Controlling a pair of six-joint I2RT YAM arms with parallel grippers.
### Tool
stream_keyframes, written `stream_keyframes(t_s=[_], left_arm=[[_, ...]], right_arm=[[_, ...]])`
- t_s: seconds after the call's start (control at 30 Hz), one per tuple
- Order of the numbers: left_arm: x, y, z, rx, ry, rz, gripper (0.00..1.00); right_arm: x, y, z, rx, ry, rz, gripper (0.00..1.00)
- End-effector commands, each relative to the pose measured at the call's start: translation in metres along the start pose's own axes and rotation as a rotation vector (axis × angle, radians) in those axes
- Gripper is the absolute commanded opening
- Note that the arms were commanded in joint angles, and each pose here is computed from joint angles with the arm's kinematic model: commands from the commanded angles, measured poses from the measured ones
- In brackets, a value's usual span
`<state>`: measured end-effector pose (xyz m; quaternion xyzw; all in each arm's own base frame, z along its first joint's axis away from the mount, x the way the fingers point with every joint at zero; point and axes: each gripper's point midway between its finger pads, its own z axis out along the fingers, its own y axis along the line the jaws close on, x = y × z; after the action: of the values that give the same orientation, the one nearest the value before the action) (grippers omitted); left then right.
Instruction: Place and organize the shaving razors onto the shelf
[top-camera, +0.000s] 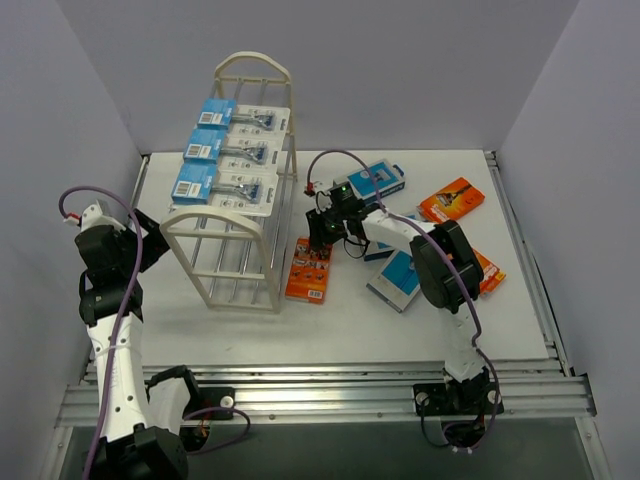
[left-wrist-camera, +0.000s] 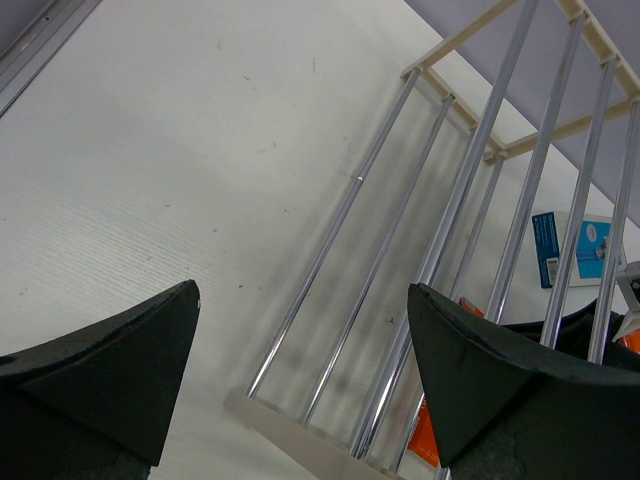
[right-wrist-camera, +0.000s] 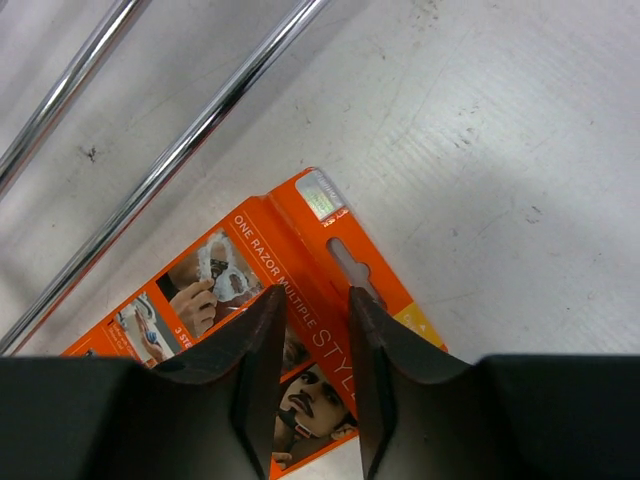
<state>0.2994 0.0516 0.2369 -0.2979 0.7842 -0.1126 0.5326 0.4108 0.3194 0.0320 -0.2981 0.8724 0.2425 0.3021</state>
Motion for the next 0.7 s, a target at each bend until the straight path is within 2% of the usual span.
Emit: stream_keyframes(t_s=[0.0, 0.03, 0.1, 0.2, 0.23, 0.47, 0.53, 0.6, 0.67], left_arm=[[-0.006, -0.008, -0.001, 0.034, -0.019, 0.013, 0.94], [-0.005, -0.008, -0.001, 0.037, -0.018, 0.011, 0.94], [-0.005, -0.009, -0.001, 0.038, -0.017, 0.011, 0.94], [-0.005, -0.009, -0.001, 0.038, -0.017, 0.011, 0.94], [-0.006, -0.009, -0.001, 0.037, -0.019, 0.011, 0.94], [-0.006, -0.007, -0.001, 0.026, -0.02, 0.012, 0.94], [-0.006, -0.006, -0.001, 0.025, -0.019, 0.012, 0.94], [-0.006, -0.007, -0.002, 0.026, -0.022, 0.012, 0.94], [-0.007, -0.007, -0.002, 0.026, -0.024, 0.011, 0.94]], right_arm=[[0.055, -0.014, 0.0, 0.064, 0.151, 0.025, 0.24], [0.055, -0.013, -0.002, 0.064, 0.148, 0.027, 0.19], [0.066, -0.013, -0.003, 0.065, 0.168, 0.035, 0.17], [0.076, -0.015, -0.005, 0.077, 0.186, 0.046, 0.07], [0.077, -0.015, -0.007, 0.083, 0.186, 0.051, 0.0], [0.066, -0.027, -0.019, 0.14, 0.139, 0.1, 0.0], [0.06, -0.028, -0.028, 0.165, 0.122, 0.122, 0.15], [0.054, -0.028, -0.037, 0.198, 0.098, 0.139, 0.19], [0.035, -0.023, -0.049, 0.217, 0.046, 0.142, 0.38]])
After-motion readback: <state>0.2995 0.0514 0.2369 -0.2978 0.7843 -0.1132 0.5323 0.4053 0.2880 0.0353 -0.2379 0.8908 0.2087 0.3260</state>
